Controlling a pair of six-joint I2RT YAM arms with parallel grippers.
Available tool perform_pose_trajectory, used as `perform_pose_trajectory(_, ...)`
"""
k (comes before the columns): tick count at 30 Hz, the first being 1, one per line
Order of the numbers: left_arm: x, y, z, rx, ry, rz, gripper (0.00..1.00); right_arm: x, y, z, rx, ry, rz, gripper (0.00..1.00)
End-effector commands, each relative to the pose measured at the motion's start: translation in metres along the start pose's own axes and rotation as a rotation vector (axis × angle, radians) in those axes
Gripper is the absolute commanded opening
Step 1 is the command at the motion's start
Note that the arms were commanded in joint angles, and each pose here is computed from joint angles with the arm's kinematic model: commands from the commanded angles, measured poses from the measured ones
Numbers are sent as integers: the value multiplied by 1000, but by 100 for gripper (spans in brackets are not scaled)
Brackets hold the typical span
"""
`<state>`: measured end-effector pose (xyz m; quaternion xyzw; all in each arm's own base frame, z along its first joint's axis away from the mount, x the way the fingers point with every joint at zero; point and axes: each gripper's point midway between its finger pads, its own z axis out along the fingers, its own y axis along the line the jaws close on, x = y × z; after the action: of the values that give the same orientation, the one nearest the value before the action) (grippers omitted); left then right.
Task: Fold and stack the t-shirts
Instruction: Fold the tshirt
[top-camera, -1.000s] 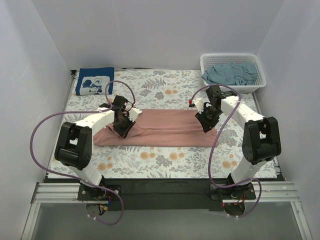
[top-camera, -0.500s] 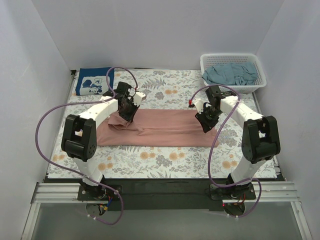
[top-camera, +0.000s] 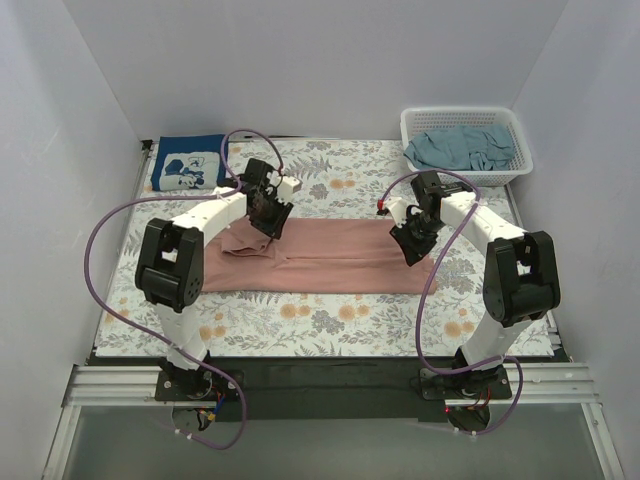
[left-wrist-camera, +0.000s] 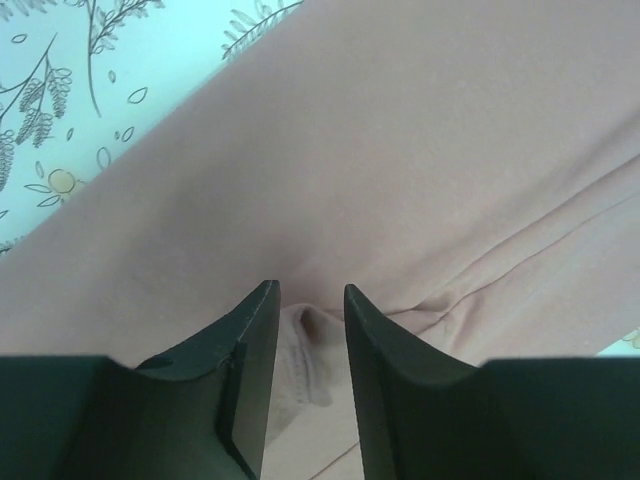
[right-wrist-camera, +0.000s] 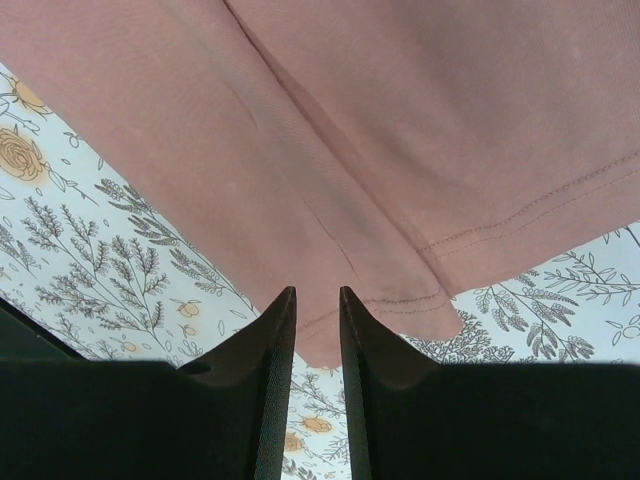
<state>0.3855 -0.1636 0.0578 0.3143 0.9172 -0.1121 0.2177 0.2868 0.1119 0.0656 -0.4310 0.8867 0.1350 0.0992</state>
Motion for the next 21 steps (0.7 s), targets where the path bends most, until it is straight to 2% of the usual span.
perform_pose_trajectory(1,-29,-5,-27,-14,-118,23,32,-12,3,0,-25,-41,-10,30)
perform_pose_trajectory(3,-33,1,-51,-21,-174,-17,33,-16,6,-2,-31,-53,-11,30)
perform_pose_trajectory(7,-8,15,-93,-6,-210,-128,32,-23,12,-6,-40,-79,-20,30)
perform_pose_trajectory(10,33,23,-106,1,-180,-195,29,-28,17,-5,-52,-90,-28,30)
perform_pose_trajectory(12,64,23,-97,-4,-124,-197,22,-33,20,-5,-59,-97,-37,29)
perform_pose_trajectory(15,93,20,-83,-7,-68,-208,18,-37,23,-1,-66,-91,-38,29)
perform_pose_trajectory(21,112,31,-50,-31,0,-235,15,-31,24,10,-68,-69,-26,26)
